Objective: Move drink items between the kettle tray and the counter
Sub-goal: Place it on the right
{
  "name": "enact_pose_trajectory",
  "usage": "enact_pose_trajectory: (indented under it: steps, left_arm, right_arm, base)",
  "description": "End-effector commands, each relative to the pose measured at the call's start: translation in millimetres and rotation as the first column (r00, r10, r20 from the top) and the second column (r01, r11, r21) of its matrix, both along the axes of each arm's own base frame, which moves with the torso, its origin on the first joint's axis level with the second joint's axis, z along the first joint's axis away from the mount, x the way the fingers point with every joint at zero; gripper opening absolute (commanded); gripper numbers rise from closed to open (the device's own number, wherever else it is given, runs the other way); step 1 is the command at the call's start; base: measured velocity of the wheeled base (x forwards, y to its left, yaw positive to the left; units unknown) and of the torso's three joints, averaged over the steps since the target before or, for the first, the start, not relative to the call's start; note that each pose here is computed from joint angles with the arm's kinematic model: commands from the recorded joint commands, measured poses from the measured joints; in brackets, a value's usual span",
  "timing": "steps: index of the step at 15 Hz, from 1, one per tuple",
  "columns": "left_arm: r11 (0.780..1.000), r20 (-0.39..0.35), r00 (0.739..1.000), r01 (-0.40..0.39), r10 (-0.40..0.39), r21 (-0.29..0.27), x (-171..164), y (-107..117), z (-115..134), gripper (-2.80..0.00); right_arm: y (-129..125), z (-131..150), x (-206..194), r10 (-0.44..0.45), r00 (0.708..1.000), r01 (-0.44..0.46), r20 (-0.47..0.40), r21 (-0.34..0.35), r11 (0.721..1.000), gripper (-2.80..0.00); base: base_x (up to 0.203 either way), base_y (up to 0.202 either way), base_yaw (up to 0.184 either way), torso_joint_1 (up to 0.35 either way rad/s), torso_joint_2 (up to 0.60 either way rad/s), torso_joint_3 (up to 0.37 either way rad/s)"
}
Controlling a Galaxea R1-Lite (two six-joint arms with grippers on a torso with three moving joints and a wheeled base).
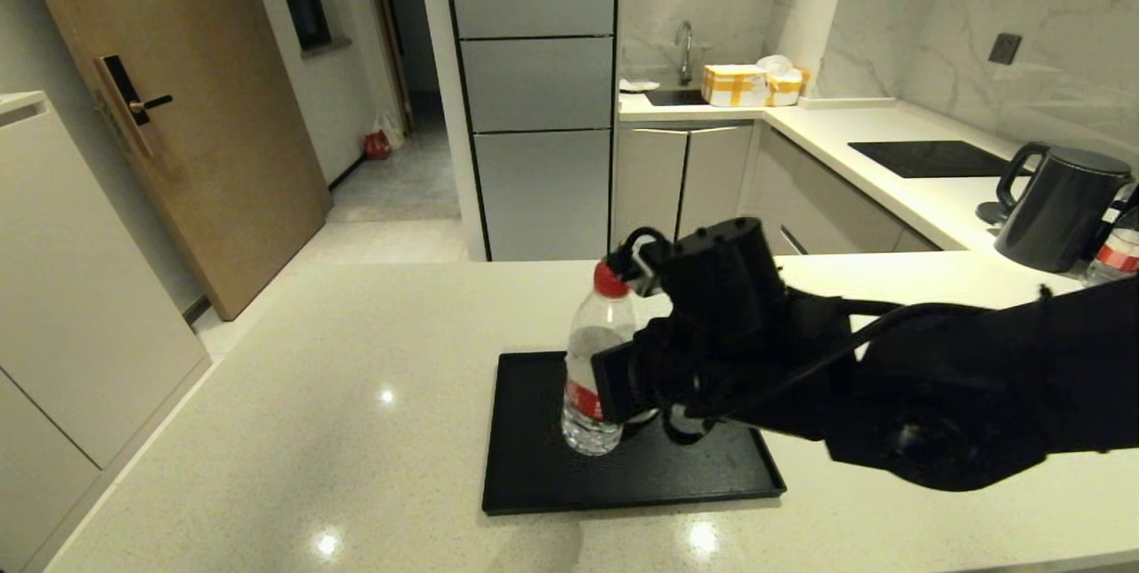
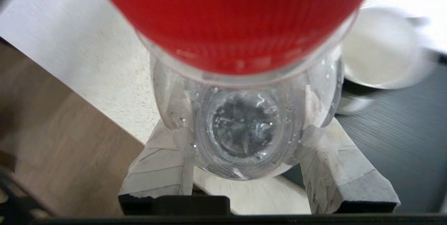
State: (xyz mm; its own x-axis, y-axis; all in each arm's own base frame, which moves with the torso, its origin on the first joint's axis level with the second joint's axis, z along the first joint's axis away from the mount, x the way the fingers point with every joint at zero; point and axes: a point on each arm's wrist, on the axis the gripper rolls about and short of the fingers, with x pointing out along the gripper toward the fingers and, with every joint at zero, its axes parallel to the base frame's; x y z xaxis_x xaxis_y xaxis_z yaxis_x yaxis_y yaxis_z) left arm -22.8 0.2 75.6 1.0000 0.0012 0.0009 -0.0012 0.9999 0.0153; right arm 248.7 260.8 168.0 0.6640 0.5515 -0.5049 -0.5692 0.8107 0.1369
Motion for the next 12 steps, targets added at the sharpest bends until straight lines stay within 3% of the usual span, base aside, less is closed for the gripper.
enact_pose_trajectory:
  steps: [1, 3, 4, 7, 9, 12]
  left_arm:
    - [1.0, 0.001, 1.0, 0.0, 0.0, 0.0, 0, 0, 0, -2.8]
    - [1.0, 0.001, 1.0, 0.0, 0.0, 0.0, 0, 0, 0, -2.8]
    - [1.0, 0.001, 1.0, 0.0, 0.0, 0.0, 0, 0, 0, -2.8]
    - [1.0, 0.001, 1.0, 0.0, 0.0, 0.0, 0, 0, 0, -2.8]
    - [1.0, 0.001, 1.0, 0.0, 0.0, 0.0, 0, 0, 0, -2.8]
    - [1.0, 0.001, 1.0, 0.0, 0.0, 0.0, 0, 0, 0, -2.8]
  right_arm:
    - [-39, 53, -21, -0.083, 0.995, 0.078, 0.063, 0.07, 0.994, -2.8]
    - [-74, 67, -23, -0.223, 0.973, 0.22, 0.062, 0.051, 0.974, -2.8]
    - [-94, 69, -19, -0.31, 0.949, 0.309, 0.059, 0.026, 0.951, -2.8]
    - [-139, 60, 1, -0.536, 0.842, 0.538, 0.052, -0.037, 0.842, -2.8]
    - [-161, 45, 23, -0.633, 0.774, 0.633, 0.023, -0.074, 0.771, -2.8]
    - [-175, 15, 71, -0.704, 0.71, 0.698, -0.006, -0.122, 0.705, -2.8]
  base:
    - [0.0, 0.0, 0.0, 0.0, 0.0, 0.0]
    - [0.0, 0.0, 0.0, 0.0, 0.0, 0.0]
    - [0.0, 0.0, 0.0, 0.0, 0.0, 0.0]
    - [0.0, 0.0, 0.0, 0.0, 0.0, 0.0]
    - [0.0, 0.0, 0.0, 0.0, 0.0, 0.0]
    - [0.0, 0.0, 0.0, 0.0, 0.0, 0.0]
